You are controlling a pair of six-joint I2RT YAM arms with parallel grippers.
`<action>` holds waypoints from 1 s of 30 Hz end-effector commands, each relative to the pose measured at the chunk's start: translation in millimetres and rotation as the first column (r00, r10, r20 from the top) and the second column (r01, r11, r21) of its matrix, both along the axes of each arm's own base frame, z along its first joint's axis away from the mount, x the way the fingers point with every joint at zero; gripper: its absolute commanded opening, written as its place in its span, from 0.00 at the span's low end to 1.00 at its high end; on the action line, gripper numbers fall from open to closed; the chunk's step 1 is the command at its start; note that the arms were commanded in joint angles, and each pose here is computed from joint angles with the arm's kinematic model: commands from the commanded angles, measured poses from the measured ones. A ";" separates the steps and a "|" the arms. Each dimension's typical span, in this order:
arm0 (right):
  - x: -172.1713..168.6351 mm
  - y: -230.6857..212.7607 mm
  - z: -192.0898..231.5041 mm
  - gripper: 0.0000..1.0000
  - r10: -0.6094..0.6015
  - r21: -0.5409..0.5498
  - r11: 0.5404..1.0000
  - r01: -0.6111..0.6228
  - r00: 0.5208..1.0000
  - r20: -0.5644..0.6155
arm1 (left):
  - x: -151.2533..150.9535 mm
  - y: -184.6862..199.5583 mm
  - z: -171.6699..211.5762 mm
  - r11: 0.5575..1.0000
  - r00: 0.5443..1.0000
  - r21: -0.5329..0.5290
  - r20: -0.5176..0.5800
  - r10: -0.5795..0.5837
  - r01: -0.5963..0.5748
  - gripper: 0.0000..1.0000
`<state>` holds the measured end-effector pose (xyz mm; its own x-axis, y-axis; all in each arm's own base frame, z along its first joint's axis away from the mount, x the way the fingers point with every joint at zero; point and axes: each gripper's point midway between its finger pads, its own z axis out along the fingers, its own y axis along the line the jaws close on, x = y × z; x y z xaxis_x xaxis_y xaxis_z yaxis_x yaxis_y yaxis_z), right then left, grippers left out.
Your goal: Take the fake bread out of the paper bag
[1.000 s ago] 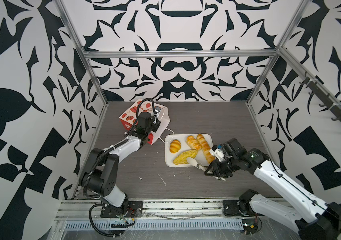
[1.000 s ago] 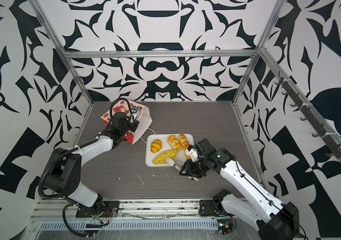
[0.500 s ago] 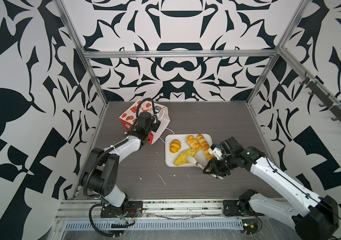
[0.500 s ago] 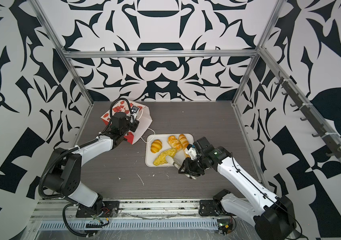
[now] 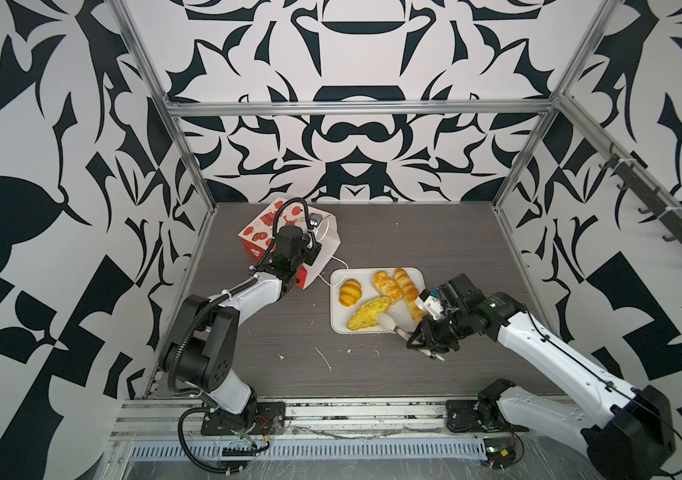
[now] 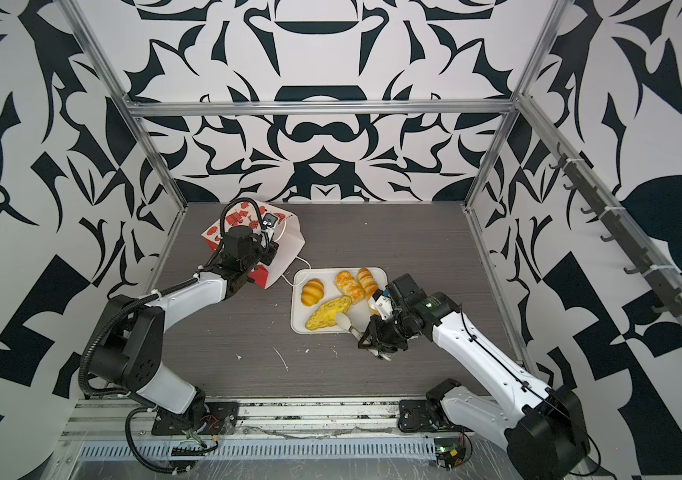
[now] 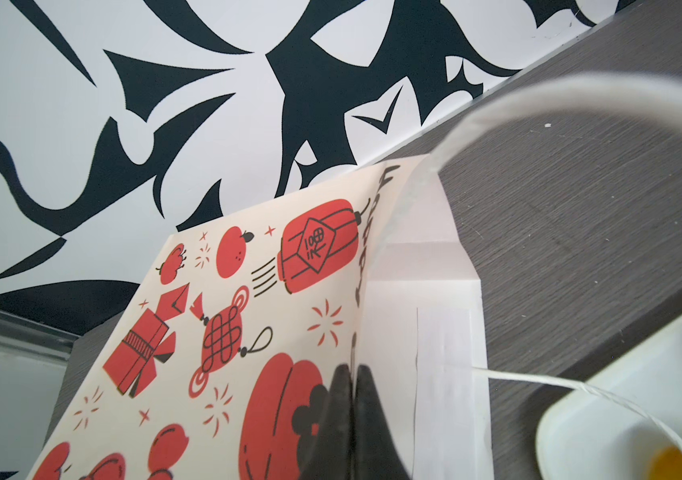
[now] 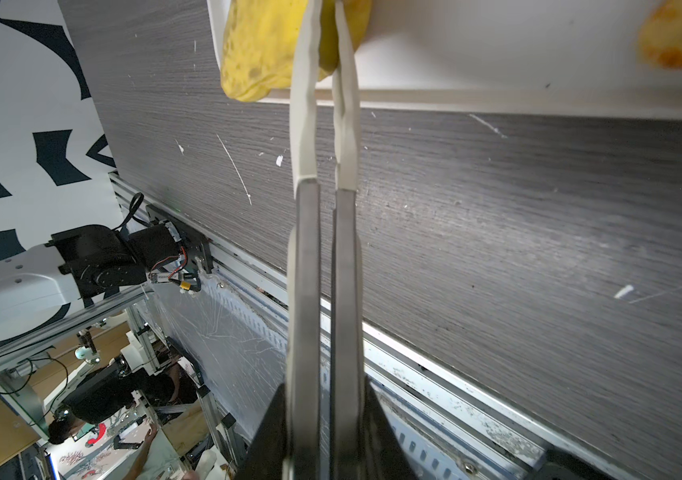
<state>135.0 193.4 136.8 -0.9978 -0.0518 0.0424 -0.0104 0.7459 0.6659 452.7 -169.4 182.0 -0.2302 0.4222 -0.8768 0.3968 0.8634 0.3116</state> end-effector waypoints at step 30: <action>-6.4 5.7 67.5 0.04 -0.165 0.022 0.983 0.184 0.922 -0.350 | -3.2 -1.8 9.0 0.999 0.998 -0.024 0.064 -0.023 0.025 0.00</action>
